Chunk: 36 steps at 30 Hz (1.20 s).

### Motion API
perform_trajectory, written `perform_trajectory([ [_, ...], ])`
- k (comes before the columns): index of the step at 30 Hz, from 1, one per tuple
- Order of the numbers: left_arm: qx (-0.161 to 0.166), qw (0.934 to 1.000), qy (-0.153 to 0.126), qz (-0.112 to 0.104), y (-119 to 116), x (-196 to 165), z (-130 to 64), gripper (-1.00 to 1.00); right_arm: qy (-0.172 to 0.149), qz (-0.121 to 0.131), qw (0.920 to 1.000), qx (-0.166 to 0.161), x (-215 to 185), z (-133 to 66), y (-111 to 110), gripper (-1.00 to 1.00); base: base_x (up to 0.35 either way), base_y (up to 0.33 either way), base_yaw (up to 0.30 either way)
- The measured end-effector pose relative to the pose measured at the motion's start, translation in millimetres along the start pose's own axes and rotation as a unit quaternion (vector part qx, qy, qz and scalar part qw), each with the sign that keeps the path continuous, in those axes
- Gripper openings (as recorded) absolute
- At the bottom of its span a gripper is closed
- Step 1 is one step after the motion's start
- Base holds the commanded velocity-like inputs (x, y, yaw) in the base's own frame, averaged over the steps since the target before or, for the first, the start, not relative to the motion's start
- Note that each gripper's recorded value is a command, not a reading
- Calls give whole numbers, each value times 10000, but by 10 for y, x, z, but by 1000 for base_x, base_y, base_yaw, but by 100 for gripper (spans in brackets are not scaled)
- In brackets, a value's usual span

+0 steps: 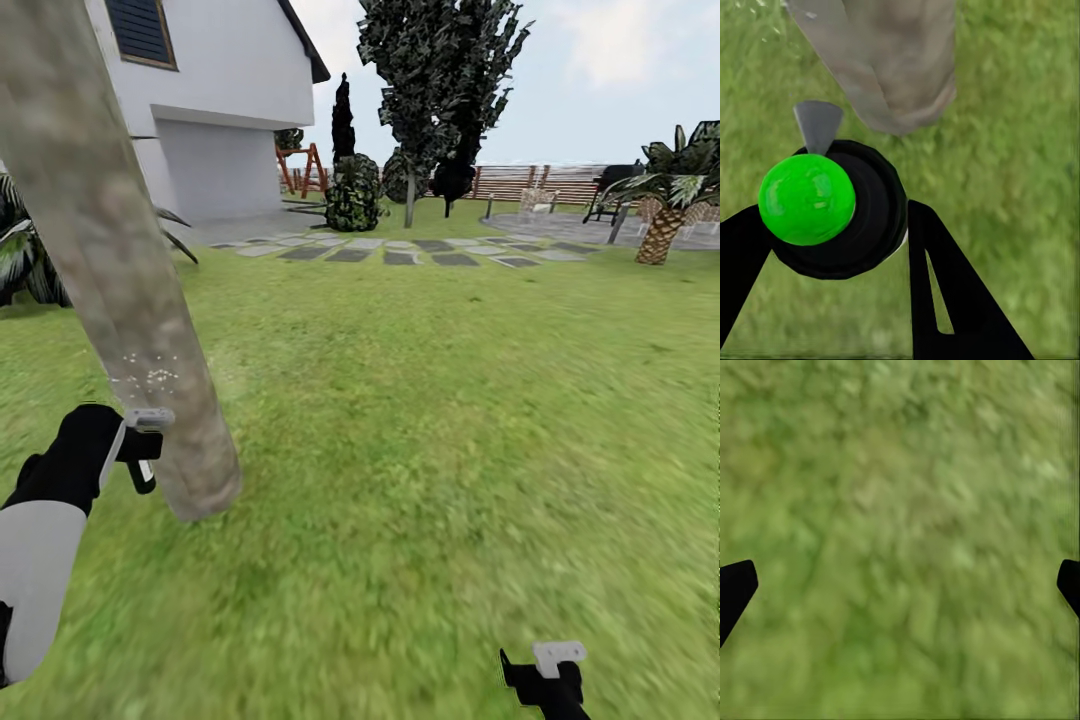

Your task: In the garden, pick up the pesticide atomizer on the floor and spray pesticide onto both trees until each tree trunk is fully covered.

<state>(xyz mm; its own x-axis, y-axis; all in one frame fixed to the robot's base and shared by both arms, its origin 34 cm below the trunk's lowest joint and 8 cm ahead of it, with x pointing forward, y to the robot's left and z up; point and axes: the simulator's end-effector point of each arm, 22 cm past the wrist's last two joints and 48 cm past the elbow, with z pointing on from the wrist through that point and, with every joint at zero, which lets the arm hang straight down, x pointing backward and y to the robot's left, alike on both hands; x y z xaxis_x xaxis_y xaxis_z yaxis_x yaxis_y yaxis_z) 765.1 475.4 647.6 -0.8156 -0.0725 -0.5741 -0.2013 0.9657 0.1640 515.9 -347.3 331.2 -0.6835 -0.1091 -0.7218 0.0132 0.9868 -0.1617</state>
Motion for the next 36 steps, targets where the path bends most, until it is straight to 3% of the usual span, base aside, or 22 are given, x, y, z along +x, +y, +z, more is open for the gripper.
perform_trajectory([
  [5,15,10000,94,-11,-18,129,56,-100,6,-3,10000,-4,6,-2,3,100,181,-223,190],
  [8,-155,9992,362,-50,124,513,190,-100,9,-3,10000,-5,9,-2,4,100,91,-48,274],
  [11,-230,9987,454,-74,164,646,230,-100,8,-2,10000,-4,8,-3,3,100,10,-5,186],
  [15,-150,9985,515,-80,75,784,281,-100,4,0,10000,10,4,-1,-12,100,1,0,18],
  [18,-8,9984,558,-42,-147,845,315,-100,4,-1,10000,27,6,-2,-32,100,42,-22,1],
  [22,-48,9977,679,28,-134,1070,381,-100,2,-8,10000,38,4,0,-50,100,193,-128,0],
  [27,-52,9984,553,114,-135,1205,453,-100,2,-8,10000,36,4,-1,-48,100,240,-161,1],
  [31,-38,9982,505,-334,20,1216,449,-100,1,-5,10000,23,2,0,-29,100,243,-164,166],
  [36,-24,9978,496,-439,38,1221,449,-100,10,-8,10000,10,11,-4,-12,100,241,-169,269],
])
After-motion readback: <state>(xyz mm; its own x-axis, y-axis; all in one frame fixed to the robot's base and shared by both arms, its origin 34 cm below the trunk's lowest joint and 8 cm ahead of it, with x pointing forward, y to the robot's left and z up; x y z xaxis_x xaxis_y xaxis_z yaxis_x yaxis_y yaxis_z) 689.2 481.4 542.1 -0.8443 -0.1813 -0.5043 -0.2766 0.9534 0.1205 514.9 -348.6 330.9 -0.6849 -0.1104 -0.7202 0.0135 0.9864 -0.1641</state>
